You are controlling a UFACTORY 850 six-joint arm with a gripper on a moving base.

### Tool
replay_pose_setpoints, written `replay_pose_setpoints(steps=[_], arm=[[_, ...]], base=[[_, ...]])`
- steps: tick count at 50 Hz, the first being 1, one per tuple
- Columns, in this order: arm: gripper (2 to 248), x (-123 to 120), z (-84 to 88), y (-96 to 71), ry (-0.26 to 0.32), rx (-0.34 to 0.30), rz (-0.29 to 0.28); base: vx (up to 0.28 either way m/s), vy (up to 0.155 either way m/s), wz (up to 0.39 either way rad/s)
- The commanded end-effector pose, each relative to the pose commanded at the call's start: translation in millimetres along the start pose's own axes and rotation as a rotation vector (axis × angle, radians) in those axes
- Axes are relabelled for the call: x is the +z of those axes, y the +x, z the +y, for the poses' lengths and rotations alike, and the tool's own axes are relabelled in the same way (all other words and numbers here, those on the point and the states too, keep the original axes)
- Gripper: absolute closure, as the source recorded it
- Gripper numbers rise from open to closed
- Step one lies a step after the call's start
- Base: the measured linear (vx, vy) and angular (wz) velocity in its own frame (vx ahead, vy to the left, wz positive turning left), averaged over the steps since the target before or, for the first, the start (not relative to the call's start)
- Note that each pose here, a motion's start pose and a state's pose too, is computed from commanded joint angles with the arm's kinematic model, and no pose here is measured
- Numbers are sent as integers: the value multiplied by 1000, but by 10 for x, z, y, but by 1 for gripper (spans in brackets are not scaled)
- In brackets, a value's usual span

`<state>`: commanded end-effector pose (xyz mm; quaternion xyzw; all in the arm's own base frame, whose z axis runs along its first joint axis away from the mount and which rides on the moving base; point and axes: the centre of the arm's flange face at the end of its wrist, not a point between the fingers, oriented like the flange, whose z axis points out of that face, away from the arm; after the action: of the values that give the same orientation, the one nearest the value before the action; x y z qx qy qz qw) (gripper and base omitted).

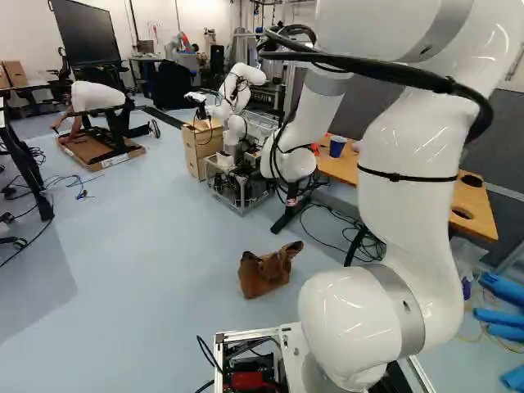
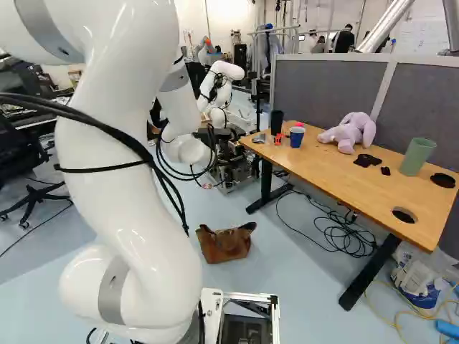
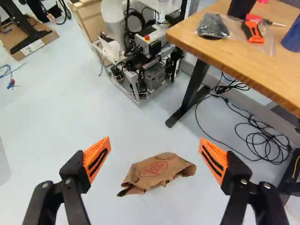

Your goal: Pick up the bag on the ground and place it on the table

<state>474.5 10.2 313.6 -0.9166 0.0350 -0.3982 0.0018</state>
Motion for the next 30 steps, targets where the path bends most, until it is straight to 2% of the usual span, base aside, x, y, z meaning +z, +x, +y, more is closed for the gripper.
replay_pose_setpoints(steps=[30], arm=[[3,545,-7,-168,-24,43,-208]], base=[[0,0,0]])
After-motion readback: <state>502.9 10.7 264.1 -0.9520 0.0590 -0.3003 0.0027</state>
